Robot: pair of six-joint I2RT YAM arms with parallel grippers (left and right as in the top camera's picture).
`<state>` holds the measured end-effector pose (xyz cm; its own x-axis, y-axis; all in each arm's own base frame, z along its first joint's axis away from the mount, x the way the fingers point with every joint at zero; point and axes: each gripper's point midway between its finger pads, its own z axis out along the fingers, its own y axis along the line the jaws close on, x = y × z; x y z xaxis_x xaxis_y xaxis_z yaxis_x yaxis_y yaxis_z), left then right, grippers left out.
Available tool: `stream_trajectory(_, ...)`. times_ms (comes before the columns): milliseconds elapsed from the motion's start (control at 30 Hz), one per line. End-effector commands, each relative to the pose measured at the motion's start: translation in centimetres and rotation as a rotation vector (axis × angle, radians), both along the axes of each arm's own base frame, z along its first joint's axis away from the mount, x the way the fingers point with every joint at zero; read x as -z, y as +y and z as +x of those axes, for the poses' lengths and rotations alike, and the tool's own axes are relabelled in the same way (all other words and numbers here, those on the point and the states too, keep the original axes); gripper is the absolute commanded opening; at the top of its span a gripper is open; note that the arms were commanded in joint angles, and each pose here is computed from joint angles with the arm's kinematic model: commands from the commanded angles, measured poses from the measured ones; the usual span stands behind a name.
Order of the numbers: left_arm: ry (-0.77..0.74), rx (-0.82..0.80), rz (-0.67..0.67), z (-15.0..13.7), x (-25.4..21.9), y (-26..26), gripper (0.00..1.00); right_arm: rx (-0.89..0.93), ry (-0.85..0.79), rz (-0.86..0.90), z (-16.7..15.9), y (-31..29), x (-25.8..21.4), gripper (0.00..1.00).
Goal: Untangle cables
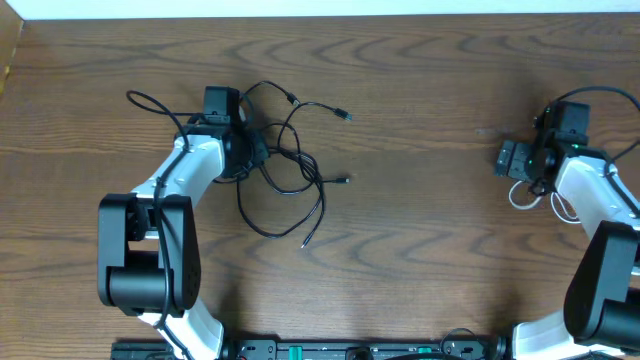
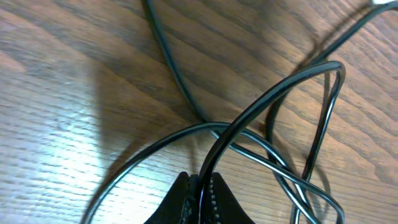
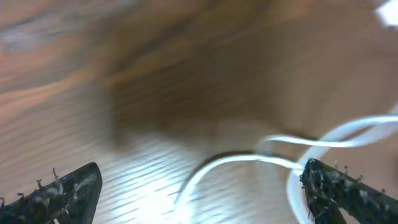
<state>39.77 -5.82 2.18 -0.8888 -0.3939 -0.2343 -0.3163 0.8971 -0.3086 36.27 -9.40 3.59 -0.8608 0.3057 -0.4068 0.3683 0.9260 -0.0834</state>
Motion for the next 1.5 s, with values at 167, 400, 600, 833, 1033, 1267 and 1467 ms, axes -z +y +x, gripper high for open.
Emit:
stream_trajectory(167,-0.042,0.144,0.011,-0.2,-0.4,-2.8,0.08,-0.18,-0.185,0.113,4.6,4.0,-1.8,0.99)
stream_trajectory(400,-0.067,0.238,0.019,-0.5,-0.6,-5.4,0.08,-0.386,-0.234,0.325,5.0,10.4,-2.5,0.99)
stream_trajectory(600,-0.117,0.404,-0.012,-0.9,-1.1,-8.8,0.07,-0.442,-0.164,0.346,3.0,13.3,-0.5,0.79)
stream_trajectory(833,-0.2,0.718,-0.185,-3.1,-2.7,-14.3,0.08,-0.474,-0.122,0.359,0.8,14.8,1.7,0.22)
stream_trajectory(1033,-0.304,0.973,-0.431,-5.9,-5.6,-17.9,0.07,-0.534,-0.127,0.411,0.0,16.8,2.1,0.62)
stream_trajectory(1267,-0.306,0.98,-0.525,-6.6,-6.7,-18.7,0.08,-0.899,-0.251,0.75,-1.9,25.4,-2.2,0.79)
stream_trajectory(1467,-0.257,0.868,-0.592,-6.0,-7.4,-19.2,0.08,-0.975,-0.247,0.877,-3.5,29.5,-3.8,0.83)
